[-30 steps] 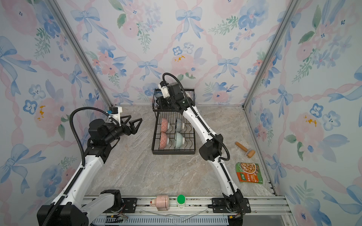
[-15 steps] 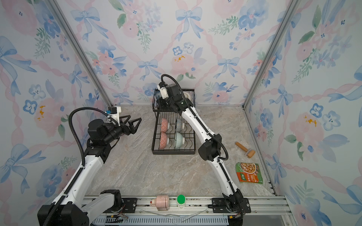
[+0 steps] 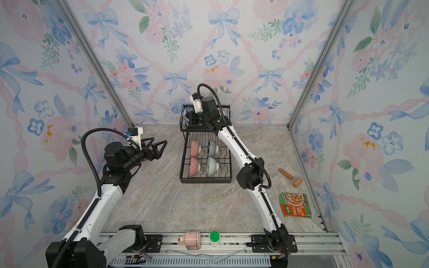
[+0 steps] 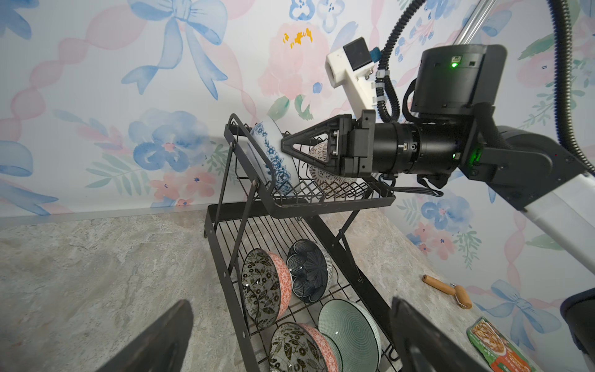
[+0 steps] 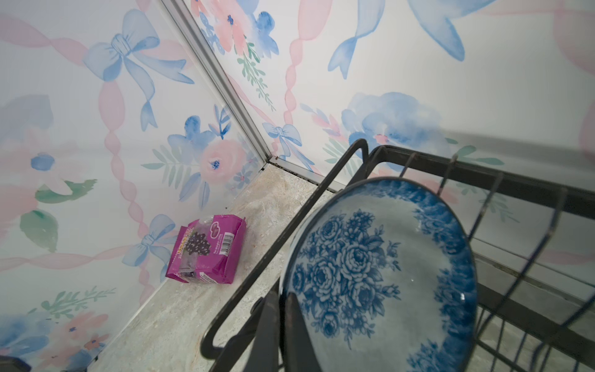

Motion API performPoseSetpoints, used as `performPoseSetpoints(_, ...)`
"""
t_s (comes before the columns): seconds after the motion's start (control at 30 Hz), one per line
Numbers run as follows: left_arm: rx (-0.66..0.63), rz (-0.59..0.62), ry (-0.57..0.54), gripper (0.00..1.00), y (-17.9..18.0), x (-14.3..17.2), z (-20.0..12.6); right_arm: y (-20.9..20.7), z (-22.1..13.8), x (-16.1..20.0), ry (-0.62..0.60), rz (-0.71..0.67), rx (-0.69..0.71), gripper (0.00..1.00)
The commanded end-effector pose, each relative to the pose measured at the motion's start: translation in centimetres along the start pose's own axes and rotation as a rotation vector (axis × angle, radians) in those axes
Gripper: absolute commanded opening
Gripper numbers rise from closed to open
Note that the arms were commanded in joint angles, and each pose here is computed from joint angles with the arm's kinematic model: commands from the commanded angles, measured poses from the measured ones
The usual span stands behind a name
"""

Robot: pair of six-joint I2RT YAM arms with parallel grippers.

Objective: Load bowls into a dish rack
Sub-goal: Pick up the bowl from the dish rack.

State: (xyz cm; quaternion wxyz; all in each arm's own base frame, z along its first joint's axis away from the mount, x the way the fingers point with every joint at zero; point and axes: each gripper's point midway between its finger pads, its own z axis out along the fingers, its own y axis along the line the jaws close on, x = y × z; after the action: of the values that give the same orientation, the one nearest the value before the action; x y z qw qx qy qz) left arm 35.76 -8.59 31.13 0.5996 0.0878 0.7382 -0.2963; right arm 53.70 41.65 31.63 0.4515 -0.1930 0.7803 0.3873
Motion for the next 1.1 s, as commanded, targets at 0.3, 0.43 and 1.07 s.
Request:
performPoseSetpoints(0.3, 0.006, -0.007, -0.009, 0.98, 0.2, -0.1, -0.1, 2.0, -2.5, -5.1, -0.163, 0.240, -0.159, 0.00)
performPoseSetpoints(0.43, 0.006, -0.007, -0.009, 0.98, 0.2, -0.2, -0.1, 1.9, -3.3, -5.7, -0.197, 0.259, -0.158, 0.00)
performPoseSetpoints(1.07, 0.015, -0.014, -0.009, 0.98, 0.0, -0.1, 0.0, -0.8, -7.6, -8.6, -0.453, 0.473, -0.242, 0.00)
